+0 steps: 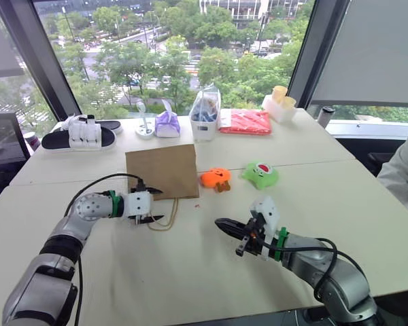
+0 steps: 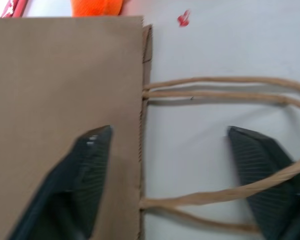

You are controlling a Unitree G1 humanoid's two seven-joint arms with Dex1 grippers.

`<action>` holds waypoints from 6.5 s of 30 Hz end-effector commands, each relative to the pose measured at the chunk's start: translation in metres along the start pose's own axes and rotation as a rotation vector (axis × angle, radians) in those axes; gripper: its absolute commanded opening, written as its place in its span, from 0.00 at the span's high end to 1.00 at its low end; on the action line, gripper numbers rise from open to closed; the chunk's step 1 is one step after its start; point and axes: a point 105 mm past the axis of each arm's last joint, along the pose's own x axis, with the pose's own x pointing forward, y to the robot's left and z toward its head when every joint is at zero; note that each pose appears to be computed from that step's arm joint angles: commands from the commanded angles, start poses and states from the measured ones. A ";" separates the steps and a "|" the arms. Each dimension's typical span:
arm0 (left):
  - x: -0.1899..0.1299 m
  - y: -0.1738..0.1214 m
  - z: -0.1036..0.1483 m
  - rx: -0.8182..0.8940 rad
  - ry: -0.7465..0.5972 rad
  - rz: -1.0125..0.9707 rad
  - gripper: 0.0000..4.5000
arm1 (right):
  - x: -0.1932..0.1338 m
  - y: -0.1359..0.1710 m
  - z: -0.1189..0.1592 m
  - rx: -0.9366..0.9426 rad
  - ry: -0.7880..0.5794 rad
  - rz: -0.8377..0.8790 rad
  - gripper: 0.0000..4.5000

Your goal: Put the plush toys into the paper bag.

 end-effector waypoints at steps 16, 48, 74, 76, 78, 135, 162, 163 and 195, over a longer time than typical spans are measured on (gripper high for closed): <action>-0.046 0.057 0.075 -0.345 -0.248 0.091 1.00 | 0.005 -0.001 0.015 -0.063 -0.068 -0.007 1.00; -0.040 0.032 0.168 -1.057 -0.396 -0.115 1.00 | 0.112 -0.008 0.004 -0.272 -0.059 -0.060 1.00; -0.062 0.067 0.175 -1.260 -0.579 -0.078 1.00 | 0.111 -0.008 -0.001 -0.304 -0.082 -0.088 1.00; -0.062 0.065 0.165 -1.277 -0.549 -0.053 1.00 | 0.094 0.002 0.028 -0.295 -0.211 -0.053 1.00; -0.063 0.062 0.159 -1.287 -0.526 -0.041 1.00 | 0.075 0.013 0.047 -0.277 -0.288 -0.013 1.00; -0.076 0.054 0.129 -1.279 -0.417 0.101 1.00 | 0.107 -0.146 0.049 0.133 -0.114 -0.356 1.00; -0.064 0.072 0.138 -1.240 -0.477 0.043 1.00 | 0.000 -0.009 0.091 -0.133 -0.123 0.073 1.00; -0.064 0.072 0.139 -1.237 -0.480 0.040 1.00 | 0.004 -0.006 0.088 -0.144 -0.109 0.087 1.00; -0.064 0.062 0.151 -1.228 -0.501 -0.009 1.00 | 0.109 0.001 0.077 -0.521 0.074 0.236 1.00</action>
